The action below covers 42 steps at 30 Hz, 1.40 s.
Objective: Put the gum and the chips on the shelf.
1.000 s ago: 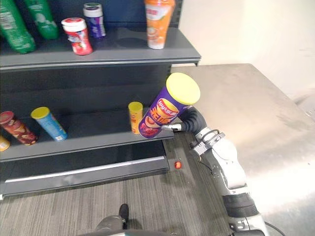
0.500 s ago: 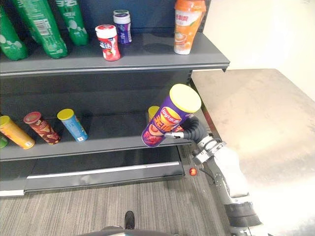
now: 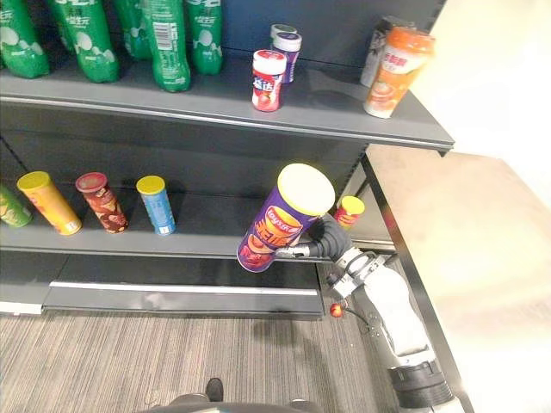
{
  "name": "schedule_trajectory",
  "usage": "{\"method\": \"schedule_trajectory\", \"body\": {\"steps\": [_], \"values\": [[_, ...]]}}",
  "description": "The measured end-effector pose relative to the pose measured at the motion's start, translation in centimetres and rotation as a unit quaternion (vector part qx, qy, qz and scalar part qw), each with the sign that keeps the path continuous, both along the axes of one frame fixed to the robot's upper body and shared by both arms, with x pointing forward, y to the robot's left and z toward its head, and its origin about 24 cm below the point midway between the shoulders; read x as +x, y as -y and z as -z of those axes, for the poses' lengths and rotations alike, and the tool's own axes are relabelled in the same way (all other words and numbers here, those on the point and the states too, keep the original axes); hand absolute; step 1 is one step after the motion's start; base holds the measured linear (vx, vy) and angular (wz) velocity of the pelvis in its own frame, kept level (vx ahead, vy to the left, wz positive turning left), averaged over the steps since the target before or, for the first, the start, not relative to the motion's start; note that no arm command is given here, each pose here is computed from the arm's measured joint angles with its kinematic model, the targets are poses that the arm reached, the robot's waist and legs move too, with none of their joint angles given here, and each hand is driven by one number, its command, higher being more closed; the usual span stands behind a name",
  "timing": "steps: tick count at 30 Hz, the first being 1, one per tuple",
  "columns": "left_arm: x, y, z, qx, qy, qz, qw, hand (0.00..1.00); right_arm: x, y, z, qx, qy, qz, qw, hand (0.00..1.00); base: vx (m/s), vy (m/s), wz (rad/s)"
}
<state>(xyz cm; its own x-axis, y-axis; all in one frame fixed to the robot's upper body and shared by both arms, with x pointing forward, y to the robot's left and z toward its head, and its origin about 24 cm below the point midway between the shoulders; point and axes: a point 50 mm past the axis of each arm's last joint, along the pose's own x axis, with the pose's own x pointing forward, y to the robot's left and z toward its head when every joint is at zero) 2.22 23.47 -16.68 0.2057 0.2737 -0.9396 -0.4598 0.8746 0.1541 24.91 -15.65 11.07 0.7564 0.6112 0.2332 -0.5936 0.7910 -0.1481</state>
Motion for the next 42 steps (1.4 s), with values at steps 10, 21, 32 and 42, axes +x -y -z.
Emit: {"method": "schedule_trajectory", "body": {"steps": [10,21,32,42], "values": [[-3.0,0.7,0.3,-0.023,-0.041,-0.071,0.996,0.00,0.2,-1.7,-0.1,0.012,0.005,-0.025,1.000,1.00,0.05,-0.167,0.41],[-2.9,0.9,0.3,-0.016,-0.034,-0.064,0.997,0.00,0.1,-3.3,1.8,-0.002,-0.041,-0.029,0.999,1.00,0.04,-0.016,-0.12],[-1.7,1.4,0.3,-0.005,-0.020,0.004,1.000,0.00,0.5,-7.1,1.1,-0.037,-0.005,-0.036,0.999,1.00,0.00,0.001,0.00],[6.3,1.8,-0.8,0.002,0.099,0.097,0.990,0.00,5.4,-8.6,-3.6,-0.117,0.133,0.070,0.982,1.00,-0.02,-0.008,0.07]]}}
